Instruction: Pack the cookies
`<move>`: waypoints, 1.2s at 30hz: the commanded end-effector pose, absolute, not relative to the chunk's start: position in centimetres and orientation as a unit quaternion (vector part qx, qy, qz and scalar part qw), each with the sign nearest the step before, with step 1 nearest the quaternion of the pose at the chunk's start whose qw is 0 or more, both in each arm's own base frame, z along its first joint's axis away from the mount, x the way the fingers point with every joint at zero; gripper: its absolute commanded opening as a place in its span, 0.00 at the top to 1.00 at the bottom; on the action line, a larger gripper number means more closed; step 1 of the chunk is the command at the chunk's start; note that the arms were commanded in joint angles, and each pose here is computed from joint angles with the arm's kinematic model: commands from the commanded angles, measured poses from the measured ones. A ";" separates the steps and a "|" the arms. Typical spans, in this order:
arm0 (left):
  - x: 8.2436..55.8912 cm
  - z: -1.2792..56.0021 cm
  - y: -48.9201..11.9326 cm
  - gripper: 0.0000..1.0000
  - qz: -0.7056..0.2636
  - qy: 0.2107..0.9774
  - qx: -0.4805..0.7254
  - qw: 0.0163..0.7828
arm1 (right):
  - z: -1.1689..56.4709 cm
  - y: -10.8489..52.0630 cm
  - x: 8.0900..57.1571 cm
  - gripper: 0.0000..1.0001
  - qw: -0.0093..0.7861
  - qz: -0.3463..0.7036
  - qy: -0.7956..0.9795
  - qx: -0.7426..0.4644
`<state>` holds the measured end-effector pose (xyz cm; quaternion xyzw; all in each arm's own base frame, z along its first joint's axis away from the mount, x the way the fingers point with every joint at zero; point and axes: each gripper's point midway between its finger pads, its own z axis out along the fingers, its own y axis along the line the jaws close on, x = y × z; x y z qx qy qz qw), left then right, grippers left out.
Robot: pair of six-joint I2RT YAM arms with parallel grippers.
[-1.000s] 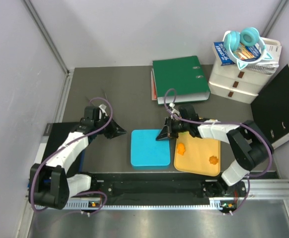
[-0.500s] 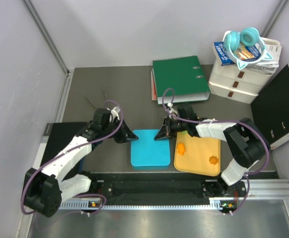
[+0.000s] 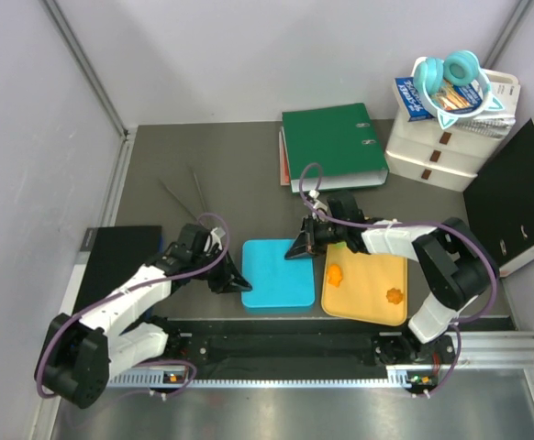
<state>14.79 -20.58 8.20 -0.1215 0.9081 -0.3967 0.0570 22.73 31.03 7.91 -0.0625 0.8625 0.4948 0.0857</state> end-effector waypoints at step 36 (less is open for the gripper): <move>31.8 17.0 -16.2 0.51 -0.155 0.934 -0.118 0.300 | 22.7 23.1 22.7 0.23 0.401 0.356 0.837 -0.109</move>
